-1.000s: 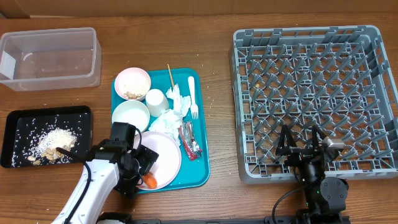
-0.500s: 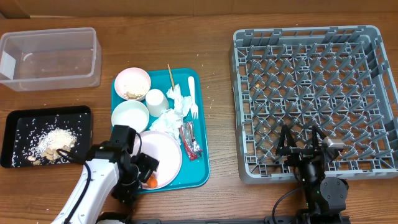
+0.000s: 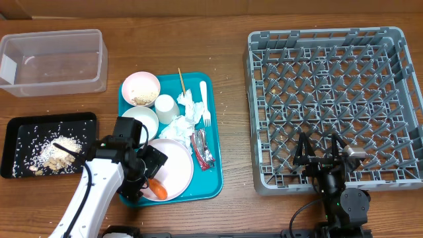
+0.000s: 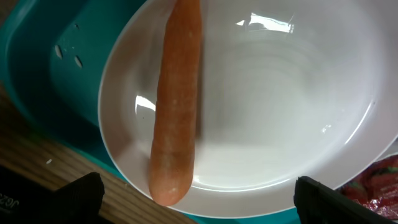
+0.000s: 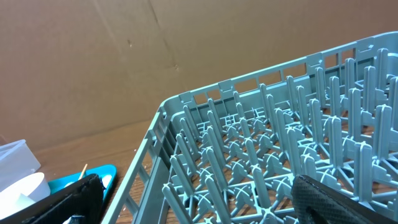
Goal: Sort waste into correct bins and load items into the dishwasher rack
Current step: 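Grasp the orange carrot on the white plate with the left gripper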
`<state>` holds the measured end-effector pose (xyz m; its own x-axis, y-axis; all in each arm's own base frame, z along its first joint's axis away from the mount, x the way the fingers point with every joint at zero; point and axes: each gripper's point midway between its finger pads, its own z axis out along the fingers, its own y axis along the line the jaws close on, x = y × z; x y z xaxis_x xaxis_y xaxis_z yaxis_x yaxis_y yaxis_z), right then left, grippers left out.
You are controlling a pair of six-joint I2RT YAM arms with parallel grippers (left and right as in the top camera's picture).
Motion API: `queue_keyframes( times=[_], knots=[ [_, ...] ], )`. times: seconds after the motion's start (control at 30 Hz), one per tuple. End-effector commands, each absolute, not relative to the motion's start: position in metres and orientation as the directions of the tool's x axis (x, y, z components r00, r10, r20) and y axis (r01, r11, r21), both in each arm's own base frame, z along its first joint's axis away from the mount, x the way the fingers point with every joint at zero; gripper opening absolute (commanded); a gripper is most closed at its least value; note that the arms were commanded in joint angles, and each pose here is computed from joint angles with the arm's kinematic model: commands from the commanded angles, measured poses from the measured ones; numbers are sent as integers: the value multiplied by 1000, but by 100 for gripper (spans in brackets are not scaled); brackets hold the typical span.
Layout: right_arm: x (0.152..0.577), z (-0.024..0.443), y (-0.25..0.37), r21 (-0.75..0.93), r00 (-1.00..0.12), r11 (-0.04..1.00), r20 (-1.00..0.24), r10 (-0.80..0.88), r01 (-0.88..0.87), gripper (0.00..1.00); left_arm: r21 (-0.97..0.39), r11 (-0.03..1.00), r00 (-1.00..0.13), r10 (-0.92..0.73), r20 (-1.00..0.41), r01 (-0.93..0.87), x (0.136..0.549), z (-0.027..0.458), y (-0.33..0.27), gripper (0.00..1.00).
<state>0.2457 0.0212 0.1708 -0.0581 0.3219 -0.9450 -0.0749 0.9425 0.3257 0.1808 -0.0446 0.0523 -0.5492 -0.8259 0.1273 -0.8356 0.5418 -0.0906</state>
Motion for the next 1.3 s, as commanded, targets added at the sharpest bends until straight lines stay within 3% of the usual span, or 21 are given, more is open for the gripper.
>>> queue_keyframes(
  times=[0.0, 0.17, 0.7, 0.83, 0.87, 1.17, 1.27],
  knots=[
    [246, 170, 18, 322, -44, 945, -946, 320, -60, 100, -59, 567, -569, -814, 116, -822, 181, 35, -42, 100],
    [246, 170, 18, 322, -44, 945, -946, 320, -60, 100, -52, 563, -562, -807, 182, -825, 180, 13, -51, 100],
    [246, 170, 18, 322, -44, 945, -946, 320, -60, 100, -59, 631, -630, -757, 175, -774, 186, 4, -50, 100],
    [246, 170, 18, 322, -44, 945, -946, 320, -60, 100, -52, 632, -630, -756, 176, -773, 184, 4, -50, 65],
    [246, 170, 18, 322, -44, 945, -946, 320, -60, 100, -49, 637, -634, -752, 178, -769, 183, 4, -50, 52],
    [246, 170, 18, 322, -44, 945, -946, 320, -60, 100, -22, 648, -643, -750, 151, -761, 181, 3, -43, 47],
    [246, 170, 18, 322, -44, 945, -946, 320, -60, 100, -14, 649, -643, -751, 154, -761, 179, 3, -42, 26]
  ],
)
